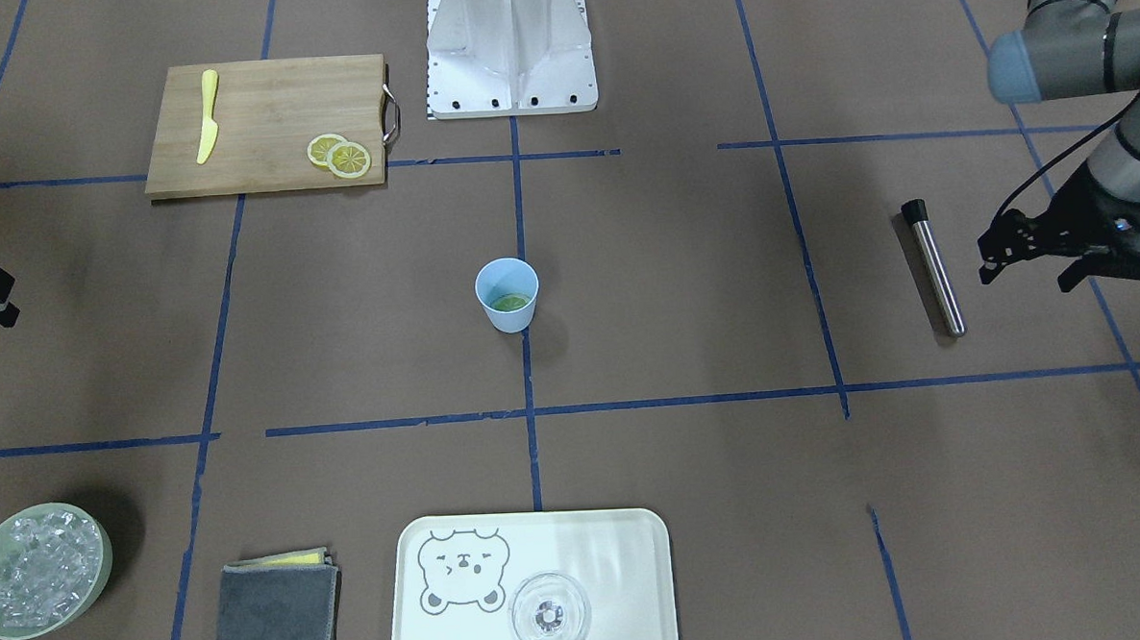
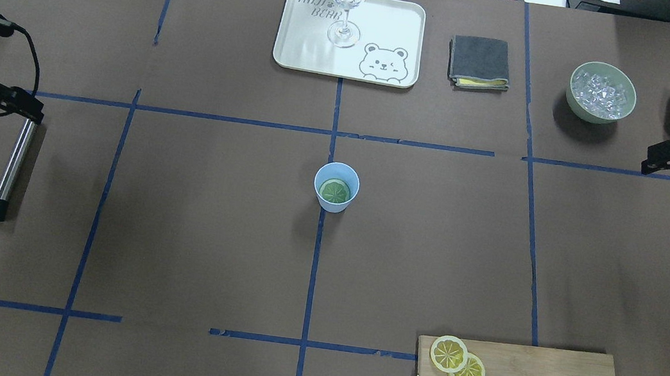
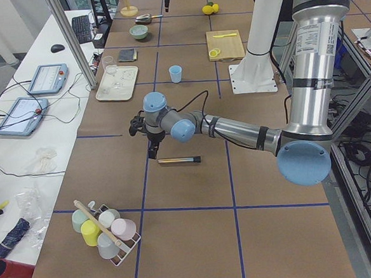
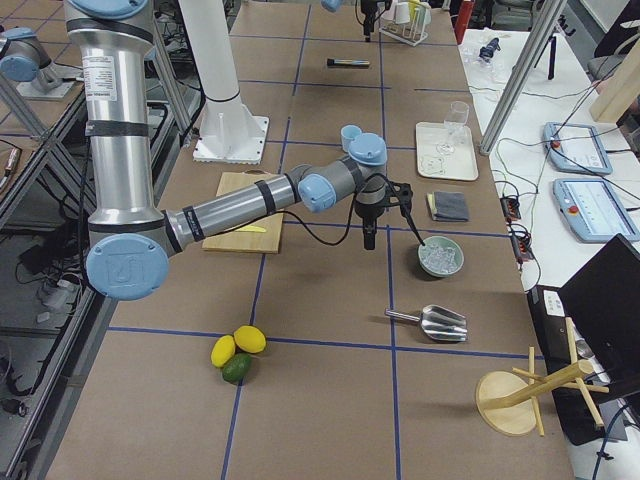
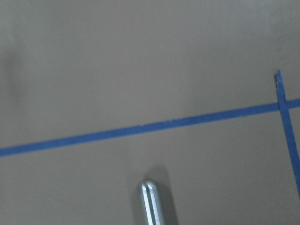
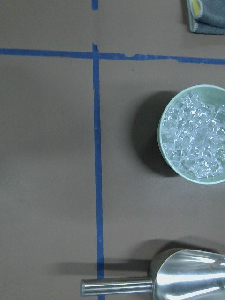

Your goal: Squeeze lemon into cup

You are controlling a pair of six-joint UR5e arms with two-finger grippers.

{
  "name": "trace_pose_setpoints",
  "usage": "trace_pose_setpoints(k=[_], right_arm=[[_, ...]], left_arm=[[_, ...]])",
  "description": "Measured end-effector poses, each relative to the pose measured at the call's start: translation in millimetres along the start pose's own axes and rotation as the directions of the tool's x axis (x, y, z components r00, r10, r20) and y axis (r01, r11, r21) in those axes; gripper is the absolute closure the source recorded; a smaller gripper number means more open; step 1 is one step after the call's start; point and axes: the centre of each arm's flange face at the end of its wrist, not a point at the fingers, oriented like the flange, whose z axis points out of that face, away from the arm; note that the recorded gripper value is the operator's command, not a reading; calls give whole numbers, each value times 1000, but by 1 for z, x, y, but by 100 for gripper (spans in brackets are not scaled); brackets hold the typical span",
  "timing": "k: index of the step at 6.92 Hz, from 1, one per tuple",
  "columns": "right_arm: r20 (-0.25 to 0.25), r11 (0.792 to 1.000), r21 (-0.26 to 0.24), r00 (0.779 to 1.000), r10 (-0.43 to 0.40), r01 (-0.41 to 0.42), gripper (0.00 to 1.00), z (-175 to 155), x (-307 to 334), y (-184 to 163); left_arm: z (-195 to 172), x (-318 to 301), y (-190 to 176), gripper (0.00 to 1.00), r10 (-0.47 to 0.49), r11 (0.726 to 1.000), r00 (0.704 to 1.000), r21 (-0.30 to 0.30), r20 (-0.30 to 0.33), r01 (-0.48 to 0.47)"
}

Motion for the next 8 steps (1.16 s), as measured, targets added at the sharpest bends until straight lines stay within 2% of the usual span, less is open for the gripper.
trace_pose_setpoints(k=[2, 3, 4, 6, 8], right_arm=[[-6, 999, -11, 999, -53, 53, 0, -3, 65, -19], [2, 997, -28, 997, -75, 75, 0, -1, 106, -24], [3, 994, -56, 996, -93, 93, 0, 6, 138, -23], [4, 985, -120, 993, -121, 121, 0, 10, 163, -23], [0, 985, -128, 993, -121, 120, 0, 7, 167, -22]], left_arm=[[-40, -99, 25, 0, 69, 997, 996, 25, 50, -71], [-61, -147, 38, 0, 59, 998, 995, 7, 83, -60], [-84, -175, 49, 0, 10, 1000, 996, -30, 86, -8], [-102, -187, 65, 0, -75, 993, 995, -87, 60, 80], [-92, -199, 73, 0, -105, 987, 993, -117, 55, 111]])
